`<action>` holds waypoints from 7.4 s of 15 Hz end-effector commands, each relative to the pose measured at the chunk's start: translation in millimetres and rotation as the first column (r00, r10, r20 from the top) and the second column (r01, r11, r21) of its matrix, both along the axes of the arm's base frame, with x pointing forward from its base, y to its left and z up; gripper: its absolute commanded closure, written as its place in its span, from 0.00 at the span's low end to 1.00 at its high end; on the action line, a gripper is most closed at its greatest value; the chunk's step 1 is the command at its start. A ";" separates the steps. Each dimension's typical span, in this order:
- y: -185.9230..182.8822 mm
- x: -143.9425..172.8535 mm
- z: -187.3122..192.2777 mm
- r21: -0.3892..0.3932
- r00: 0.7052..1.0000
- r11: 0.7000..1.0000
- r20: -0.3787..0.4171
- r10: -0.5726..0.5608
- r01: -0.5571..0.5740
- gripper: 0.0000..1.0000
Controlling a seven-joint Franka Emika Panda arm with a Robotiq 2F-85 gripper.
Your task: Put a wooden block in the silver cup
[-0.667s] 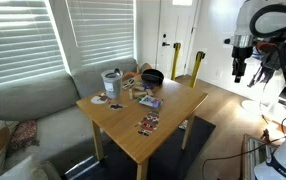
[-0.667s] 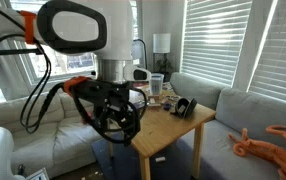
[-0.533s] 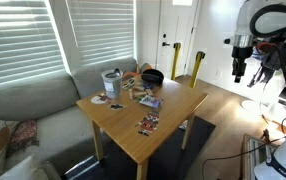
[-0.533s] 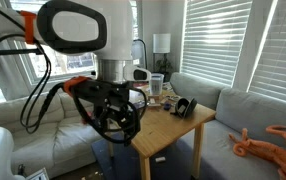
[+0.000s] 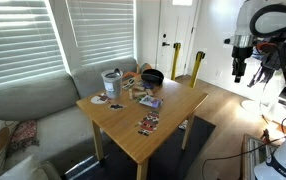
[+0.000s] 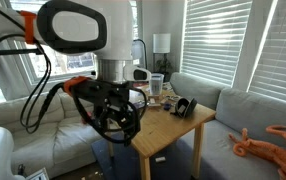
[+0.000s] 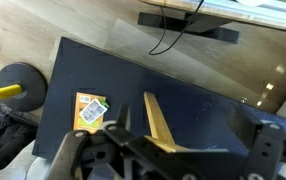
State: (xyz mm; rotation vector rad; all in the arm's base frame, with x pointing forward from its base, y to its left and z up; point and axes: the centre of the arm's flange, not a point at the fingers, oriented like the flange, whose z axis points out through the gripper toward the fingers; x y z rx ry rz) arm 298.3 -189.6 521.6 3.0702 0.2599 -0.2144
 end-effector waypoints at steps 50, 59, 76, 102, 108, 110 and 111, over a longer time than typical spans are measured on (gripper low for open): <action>5.8 373.7 23.7 -0.190 0.759 0.808 0.279 0.589 -0.558 0.00; 33.2 380.9 -21.5 -0.299 0.589 0.589 0.100 0.802 -0.751 0.00; 61.0 380.2 -111.8 -0.229 0.347 0.340 0.013 0.938 -0.912 0.00; 77.1 379.0 -5.6 -0.203 0.502 0.535 0.194 0.843 -0.820 1.00; 80.8 368.8 6.6 -0.252 0.595 0.609 0.138 0.792 -0.752 0.73; 72.2 375.4 -11.4 -0.268 0.645 0.659 0.153 0.749 -0.702 0.60; 66.3 381.1 -24.8 -0.263 0.664 0.677 0.149 0.732 -0.687 0.54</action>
